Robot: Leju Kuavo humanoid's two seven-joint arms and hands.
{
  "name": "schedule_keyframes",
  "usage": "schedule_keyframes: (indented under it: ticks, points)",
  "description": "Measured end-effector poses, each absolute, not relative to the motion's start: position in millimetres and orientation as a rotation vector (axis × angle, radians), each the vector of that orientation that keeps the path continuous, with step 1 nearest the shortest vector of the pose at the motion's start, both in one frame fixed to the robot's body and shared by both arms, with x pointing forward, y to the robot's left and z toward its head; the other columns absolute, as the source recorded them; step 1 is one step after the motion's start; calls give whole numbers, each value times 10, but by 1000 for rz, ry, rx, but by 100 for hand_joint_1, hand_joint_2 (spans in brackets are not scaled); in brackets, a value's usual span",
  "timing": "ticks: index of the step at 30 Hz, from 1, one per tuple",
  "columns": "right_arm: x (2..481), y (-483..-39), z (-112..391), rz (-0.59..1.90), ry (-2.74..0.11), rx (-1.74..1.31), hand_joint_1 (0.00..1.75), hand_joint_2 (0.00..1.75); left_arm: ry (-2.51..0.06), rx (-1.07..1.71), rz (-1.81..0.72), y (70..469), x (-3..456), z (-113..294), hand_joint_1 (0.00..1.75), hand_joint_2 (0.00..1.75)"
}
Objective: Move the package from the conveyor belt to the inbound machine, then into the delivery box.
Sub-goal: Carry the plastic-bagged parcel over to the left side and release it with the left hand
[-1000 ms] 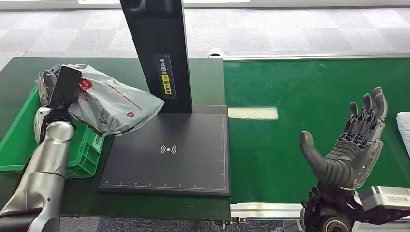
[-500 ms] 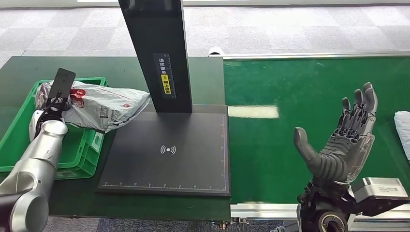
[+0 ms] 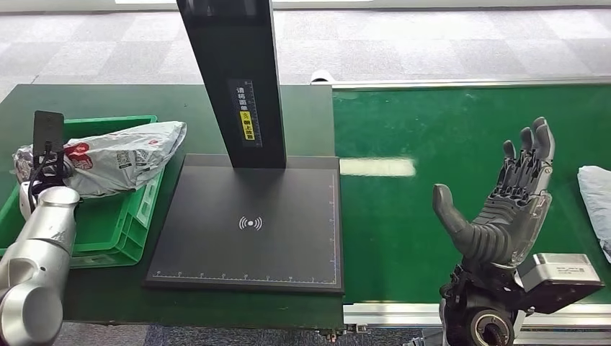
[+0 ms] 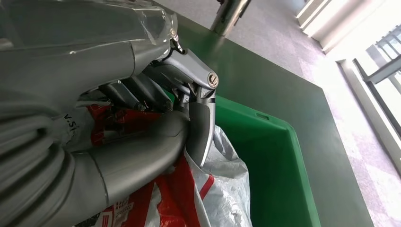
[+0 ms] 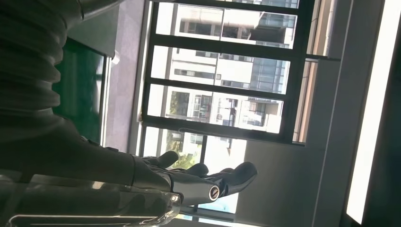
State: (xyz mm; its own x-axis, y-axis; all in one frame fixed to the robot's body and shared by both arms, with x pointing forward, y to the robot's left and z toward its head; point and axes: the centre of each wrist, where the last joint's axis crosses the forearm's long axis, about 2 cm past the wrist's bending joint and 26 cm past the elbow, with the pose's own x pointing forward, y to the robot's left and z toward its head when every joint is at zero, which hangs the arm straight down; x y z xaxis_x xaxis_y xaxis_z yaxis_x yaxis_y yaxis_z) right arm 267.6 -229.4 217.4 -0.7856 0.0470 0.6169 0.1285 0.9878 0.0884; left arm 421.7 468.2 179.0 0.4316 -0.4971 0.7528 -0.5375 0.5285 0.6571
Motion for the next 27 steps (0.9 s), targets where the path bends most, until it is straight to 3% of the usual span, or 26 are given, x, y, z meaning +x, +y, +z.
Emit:
schedule_keyframes:
  ticks: [19,20,23,24,27]
  points:
    - [2702,-2247,2121,-155,-2453,-99,0,175,-1094,1170,183,5000,4020,1705,174,175]
    - [2703,-2246,2120,-155,-2452,-99,0,175,-1093,1170,184,5001,4019,1703,147,175]
    - [2704,-2245,2116,-155,-2451,-99,0,175,-1091,1175,194,5006,4012,1698,16,175]
    - [2705,-2244,2114,-154,-2450,-99,0,175,-1091,1176,197,5009,4010,1696,0,175]
    - [2706,-2239,2109,-153,-2448,-97,0,175,-1106,1162,192,5013,4007,1691,0,175]
